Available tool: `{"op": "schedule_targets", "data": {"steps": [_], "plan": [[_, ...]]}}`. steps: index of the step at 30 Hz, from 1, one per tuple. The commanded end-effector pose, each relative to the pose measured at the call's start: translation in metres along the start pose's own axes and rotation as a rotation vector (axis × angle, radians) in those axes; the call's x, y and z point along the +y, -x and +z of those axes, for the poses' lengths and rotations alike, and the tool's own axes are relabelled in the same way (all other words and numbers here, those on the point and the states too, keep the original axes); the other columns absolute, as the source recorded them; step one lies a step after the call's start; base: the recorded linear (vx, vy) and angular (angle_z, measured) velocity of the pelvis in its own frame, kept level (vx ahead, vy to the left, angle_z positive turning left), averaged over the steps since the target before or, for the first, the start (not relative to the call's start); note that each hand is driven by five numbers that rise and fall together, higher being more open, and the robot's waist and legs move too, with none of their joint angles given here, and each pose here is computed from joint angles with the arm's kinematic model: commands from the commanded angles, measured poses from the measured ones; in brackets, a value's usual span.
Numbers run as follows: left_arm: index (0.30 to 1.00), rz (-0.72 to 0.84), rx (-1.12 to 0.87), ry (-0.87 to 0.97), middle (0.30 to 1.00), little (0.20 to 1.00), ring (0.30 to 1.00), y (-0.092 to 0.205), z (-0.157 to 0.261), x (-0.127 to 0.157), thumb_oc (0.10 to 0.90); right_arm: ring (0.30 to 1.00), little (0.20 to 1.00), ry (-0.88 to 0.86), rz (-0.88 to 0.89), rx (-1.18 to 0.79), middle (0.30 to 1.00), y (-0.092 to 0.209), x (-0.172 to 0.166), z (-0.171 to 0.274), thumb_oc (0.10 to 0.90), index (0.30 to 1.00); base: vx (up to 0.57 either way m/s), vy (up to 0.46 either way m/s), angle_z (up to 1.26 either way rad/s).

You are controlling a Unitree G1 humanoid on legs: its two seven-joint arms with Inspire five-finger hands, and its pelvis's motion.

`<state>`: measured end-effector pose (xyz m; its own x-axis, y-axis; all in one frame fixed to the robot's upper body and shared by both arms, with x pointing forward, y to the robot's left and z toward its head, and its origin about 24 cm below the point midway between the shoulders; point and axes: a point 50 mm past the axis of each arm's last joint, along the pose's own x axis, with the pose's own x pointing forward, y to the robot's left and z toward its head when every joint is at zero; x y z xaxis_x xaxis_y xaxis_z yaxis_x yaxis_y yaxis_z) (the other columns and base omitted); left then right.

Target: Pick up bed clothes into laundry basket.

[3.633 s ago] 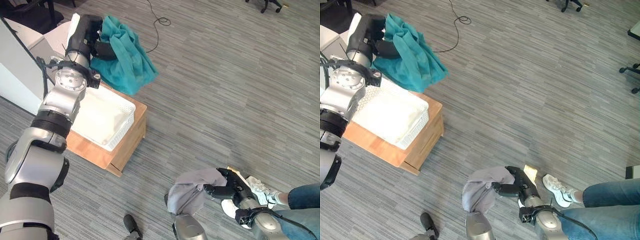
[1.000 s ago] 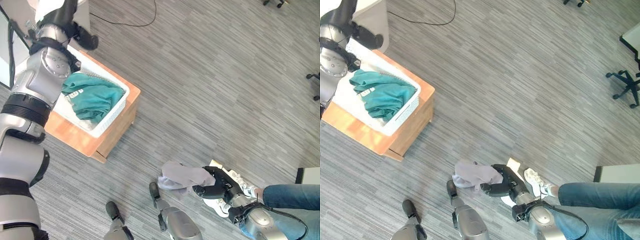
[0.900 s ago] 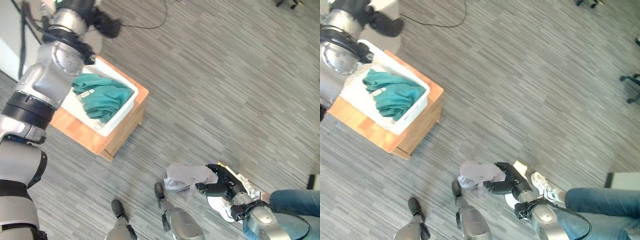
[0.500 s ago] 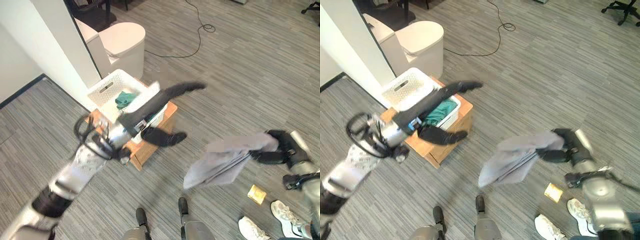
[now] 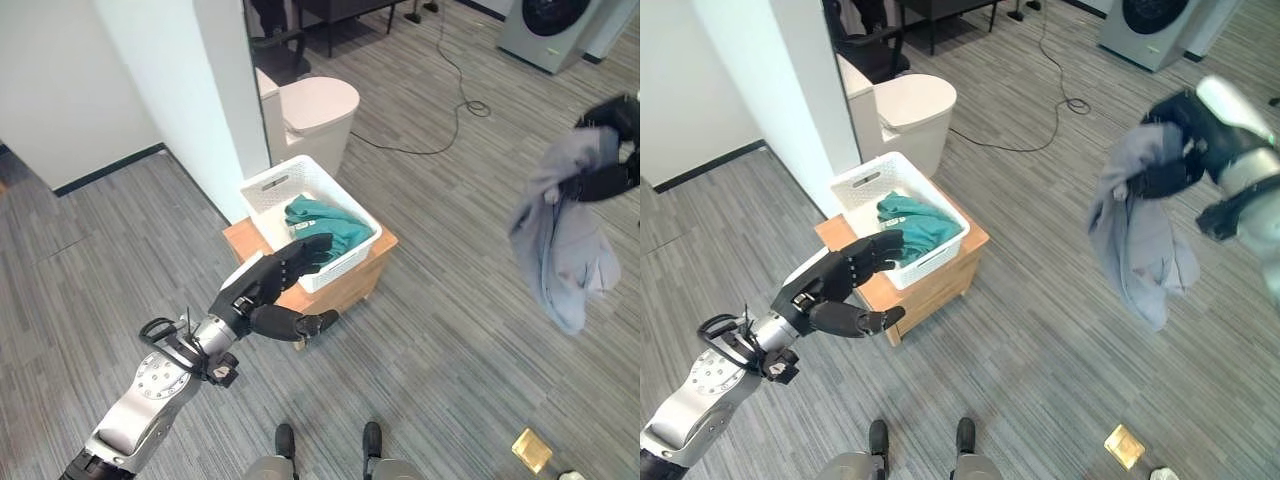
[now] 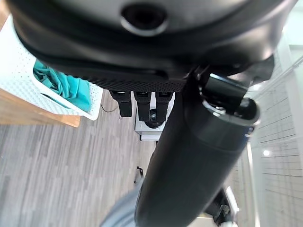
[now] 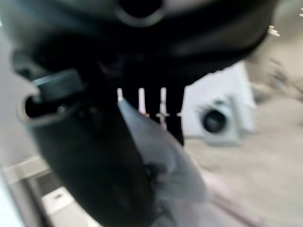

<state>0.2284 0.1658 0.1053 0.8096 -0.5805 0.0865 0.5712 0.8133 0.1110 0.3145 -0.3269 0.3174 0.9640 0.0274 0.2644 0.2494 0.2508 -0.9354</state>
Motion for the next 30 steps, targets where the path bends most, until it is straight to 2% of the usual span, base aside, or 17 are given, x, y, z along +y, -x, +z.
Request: {"op": "schedule_targets", "data": {"steps": [1,5,9,16,20,24,29,30], "plan": [[0.900,-0.064,-0.153,-0.015,0.900,0.900,0.900,-0.012,0.024,-0.010,0.800,0.300,0.300,0.129,-0.289,-0.060,0.300,-0.007,-0.082,0.027,0.400,0.300,-0.04,0.002,0.03],[0.900,-0.058,-0.182,0.010,0.900,0.900,0.900,-0.026,0.023,-0.014,0.800,0.300,0.300,0.197,-0.334,-0.100,0.300,-0.026,-0.111,0.062,0.400,0.300,-0.03,0.000,-0.03],[0.900,-0.052,-0.218,0.030,0.900,0.900,0.900,-0.037,0.027,-0.015,0.800,0.300,0.300,0.260,-0.350,-0.130,0.300,-0.032,-0.123,0.083,0.400,0.300,0.00,0.014,-0.08],[0.900,0.025,-0.282,0.008,0.900,0.900,0.900,-0.048,0.034,-0.010,0.800,0.300,0.300,0.313,-0.347,-0.204,0.300,-0.037,-0.123,0.110,0.400,0.300,0.00,0.006,-0.02],[0.900,0.173,-0.325,-0.045,0.900,0.900,0.900,-0.052,0.040,0.004,0.800,0.300,0.300,0.357,-0.315,-0.218,0.300,-0.042,-0.117,0.120,0.400,0.300,0.00,0.000,0.00],[0.900,0.250,-0.376,-0.059,0.900,0.900,0.900,-0.056,0.049,0.010,0.800,0.300,0.300,0.366,-0.310,-0.278,0.300,-0.047,-0.115,0.142,0.400,0.300,0.00,0.000,0.00],[0.900,0.271,-0.413,-0.116,0.900,0.900,0.900,-0.068,0.062,0.012,0.800,0.300,0.300,0.372,-0.269,-0.373,0.300,-0.054,-0.100,0.172,0.400,0.300,0.00,0.000,0.00],[0.900,0.217,-0.400,-0.158,0.900,0.900,0.900,-0.079,0.064,0.005,0.800,0.300,0.300,0.371,-0.255,-0.425,0.300,-0.055,-0.094,0.187,0.400,0.300,0.00,0.000,0.00]]}}
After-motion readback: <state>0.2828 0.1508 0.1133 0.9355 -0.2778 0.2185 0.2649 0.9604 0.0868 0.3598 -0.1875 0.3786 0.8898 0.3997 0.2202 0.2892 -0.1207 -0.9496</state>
